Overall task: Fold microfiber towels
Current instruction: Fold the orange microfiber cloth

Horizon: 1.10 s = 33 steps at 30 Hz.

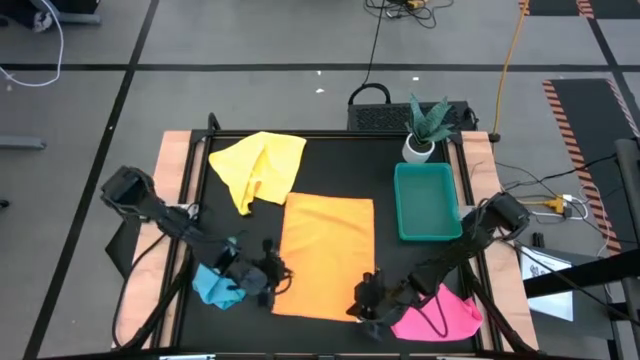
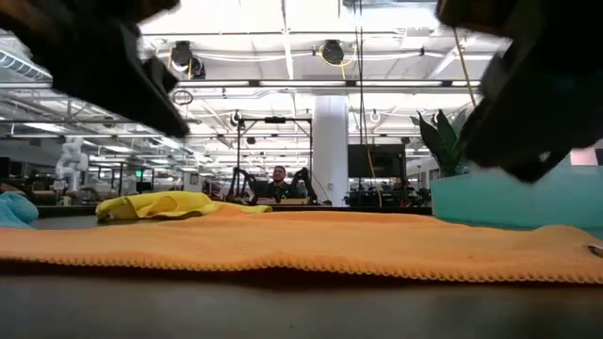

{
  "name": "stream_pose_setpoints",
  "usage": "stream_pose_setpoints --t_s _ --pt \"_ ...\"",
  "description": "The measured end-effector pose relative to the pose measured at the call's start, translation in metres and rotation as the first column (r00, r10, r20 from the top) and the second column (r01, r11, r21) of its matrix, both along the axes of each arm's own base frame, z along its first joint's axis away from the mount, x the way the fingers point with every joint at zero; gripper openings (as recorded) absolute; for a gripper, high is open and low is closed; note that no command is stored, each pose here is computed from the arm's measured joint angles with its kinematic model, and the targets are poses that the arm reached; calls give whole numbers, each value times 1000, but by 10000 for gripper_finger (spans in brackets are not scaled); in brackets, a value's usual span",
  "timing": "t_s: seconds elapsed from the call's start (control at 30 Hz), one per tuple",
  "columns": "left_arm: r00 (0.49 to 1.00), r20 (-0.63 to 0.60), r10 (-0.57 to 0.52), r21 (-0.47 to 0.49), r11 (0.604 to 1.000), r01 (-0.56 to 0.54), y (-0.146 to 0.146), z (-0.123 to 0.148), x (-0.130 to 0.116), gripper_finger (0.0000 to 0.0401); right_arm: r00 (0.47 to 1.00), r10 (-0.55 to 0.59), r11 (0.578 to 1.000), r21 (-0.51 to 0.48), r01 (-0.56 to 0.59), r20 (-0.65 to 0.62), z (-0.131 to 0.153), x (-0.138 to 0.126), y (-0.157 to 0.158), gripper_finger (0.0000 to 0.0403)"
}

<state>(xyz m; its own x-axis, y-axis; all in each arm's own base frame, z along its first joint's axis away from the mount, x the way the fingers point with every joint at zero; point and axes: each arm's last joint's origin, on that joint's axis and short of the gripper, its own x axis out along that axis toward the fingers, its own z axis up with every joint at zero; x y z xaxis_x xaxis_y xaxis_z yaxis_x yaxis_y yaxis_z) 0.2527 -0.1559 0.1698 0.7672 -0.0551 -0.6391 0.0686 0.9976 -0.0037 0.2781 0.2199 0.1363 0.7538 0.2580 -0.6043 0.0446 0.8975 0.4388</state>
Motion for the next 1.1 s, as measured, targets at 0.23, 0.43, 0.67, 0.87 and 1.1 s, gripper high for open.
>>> stream_pose_setpoints --t_s 0.23,0.43,0.67,0.87,1.1 --pt "947 -25 -320 38 946 321 -48 -15 -25 40 990 130 989 -72 -127 45 18 -18 14 0" --pt "914 11 -404 27 914 404 -76 -30 -36 127 988 152 985 -92 -149 23 16 -23 17 0" --pt "908 -85 -410 226 880 419 -89 -57 -35 209 981 193 970 -157 -188 19 15 -24 15 0" --pt "932 -105 -348 430 829 358 -98 -56 -26 184 955 295 922 -274 -274 41 15 -24 16 0" --pt "945 -178 -273 533 780 326 -92 -53 -25 121 931 361 890 -318 -327 53 22 -26 16 21"
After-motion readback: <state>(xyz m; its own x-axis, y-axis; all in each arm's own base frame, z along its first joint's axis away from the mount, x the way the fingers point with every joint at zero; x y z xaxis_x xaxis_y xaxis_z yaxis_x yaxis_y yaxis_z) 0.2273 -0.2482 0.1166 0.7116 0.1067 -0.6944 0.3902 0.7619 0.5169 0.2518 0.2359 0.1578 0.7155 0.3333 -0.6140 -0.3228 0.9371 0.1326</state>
